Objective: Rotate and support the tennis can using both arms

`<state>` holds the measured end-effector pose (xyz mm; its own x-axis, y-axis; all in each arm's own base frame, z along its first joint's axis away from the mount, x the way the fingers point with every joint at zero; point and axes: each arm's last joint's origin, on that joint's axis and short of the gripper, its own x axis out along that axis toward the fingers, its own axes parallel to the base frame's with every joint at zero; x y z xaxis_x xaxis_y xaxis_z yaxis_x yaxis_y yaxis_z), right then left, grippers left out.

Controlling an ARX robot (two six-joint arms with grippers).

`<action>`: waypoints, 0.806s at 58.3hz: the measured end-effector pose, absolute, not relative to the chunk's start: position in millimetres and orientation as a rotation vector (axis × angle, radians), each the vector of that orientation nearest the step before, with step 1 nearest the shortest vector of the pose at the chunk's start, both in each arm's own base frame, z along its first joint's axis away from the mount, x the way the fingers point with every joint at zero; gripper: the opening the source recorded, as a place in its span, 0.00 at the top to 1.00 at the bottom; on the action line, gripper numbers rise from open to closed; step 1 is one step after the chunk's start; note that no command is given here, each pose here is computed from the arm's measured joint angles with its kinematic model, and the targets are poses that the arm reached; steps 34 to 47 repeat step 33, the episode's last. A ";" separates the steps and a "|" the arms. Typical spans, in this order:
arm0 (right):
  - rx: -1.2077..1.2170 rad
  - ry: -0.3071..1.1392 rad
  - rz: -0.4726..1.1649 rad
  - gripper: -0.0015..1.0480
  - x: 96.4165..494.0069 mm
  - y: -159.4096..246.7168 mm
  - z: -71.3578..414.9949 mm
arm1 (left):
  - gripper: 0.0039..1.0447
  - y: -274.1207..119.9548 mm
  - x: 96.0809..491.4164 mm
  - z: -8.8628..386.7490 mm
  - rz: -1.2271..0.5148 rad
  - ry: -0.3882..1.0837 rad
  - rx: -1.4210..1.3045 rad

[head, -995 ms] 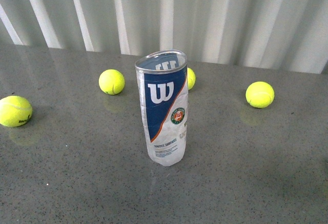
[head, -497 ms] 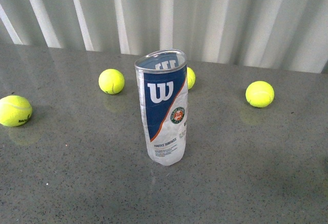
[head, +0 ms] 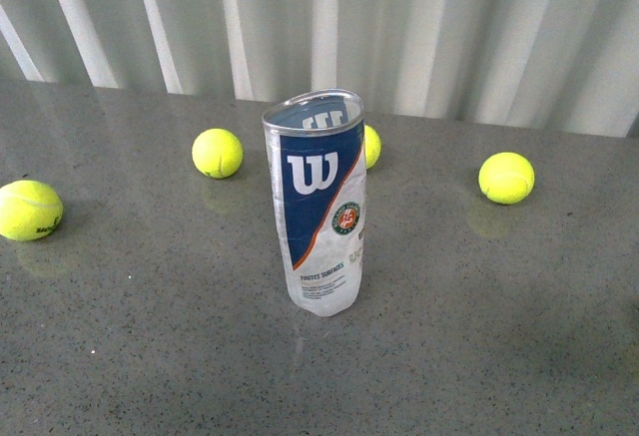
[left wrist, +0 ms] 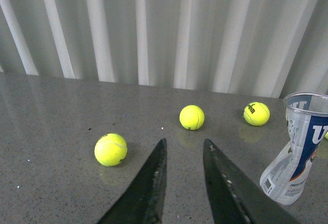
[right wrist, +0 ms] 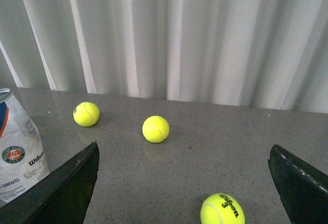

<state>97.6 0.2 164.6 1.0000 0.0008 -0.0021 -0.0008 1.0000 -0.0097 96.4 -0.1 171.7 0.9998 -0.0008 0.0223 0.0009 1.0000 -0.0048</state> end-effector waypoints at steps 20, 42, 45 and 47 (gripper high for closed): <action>-0.010 0.002 0.001 0.07 97.6 0.2 164.6 | 0.19 -0.1 96.4 171.7 -0.001 -0.022 -0.005; -0.010 0.002 0.001 0.07 97.6 0.2 164.6 | 0.06 -0.1 96.4 171.7 -0.001 -0.022 -0.004; -0.010 0.002 0.001 0.07 97.6 0.2 164.6 | 0.06 -0.1 96.4 171.7 -0.001 -0.022 -0.004; -0.010 0.002 0.001 0.07 97.6 0.2 164.6 | 0.06 -0.1 96.4 171.7 -0.001 -0.022 -0.004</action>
